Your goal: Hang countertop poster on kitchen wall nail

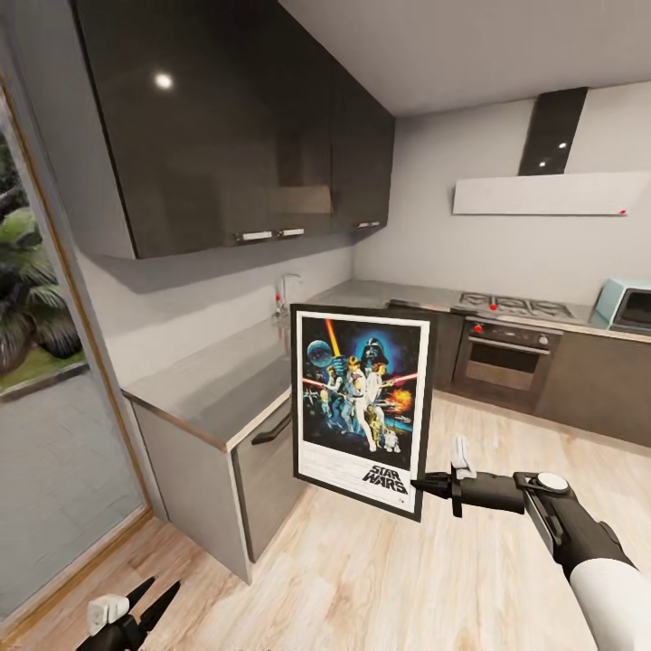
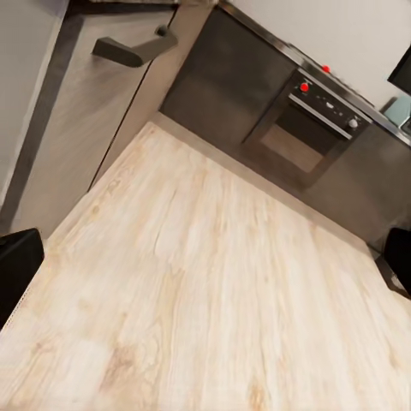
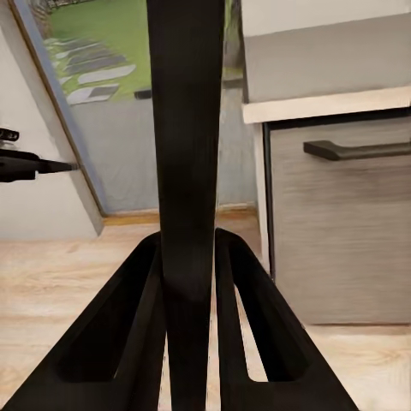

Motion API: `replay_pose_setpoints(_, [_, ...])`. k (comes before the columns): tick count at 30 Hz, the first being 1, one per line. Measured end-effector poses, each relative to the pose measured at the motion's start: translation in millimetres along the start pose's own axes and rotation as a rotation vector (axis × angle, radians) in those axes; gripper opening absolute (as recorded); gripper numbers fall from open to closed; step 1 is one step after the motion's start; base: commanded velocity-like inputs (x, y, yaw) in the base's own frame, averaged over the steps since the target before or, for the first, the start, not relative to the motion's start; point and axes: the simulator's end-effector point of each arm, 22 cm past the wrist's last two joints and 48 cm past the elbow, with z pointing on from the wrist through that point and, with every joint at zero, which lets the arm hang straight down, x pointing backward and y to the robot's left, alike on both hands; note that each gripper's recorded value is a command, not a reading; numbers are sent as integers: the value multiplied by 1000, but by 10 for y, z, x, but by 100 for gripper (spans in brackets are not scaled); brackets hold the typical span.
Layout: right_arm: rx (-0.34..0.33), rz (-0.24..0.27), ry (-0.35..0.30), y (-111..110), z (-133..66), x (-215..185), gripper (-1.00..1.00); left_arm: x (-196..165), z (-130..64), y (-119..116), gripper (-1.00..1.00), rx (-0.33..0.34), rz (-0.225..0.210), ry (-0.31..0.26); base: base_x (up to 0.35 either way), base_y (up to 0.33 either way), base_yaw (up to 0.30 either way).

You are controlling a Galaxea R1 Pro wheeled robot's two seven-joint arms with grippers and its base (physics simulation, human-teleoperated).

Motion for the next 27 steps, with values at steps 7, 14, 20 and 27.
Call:
replay_pose_setpoints(7, [0,0,1,-4,2,2,-100,3,3,1,100,0,0,1,-185,0,293])
replay_pose_setpoints(14, [0,0,1,-4,2,6,-100,3,5,1,100,0,0,1,-310,0,211])
replay_pose_setpoints(20, [0,0,1,-4,1,6,-100,3,5,1,100,0,0,1,-323,0,56])
replay_pose_setpoints(27, [0,-2,0,-1,0,-4,-100,0,0,0,100,0,0,0,-179,0,241])
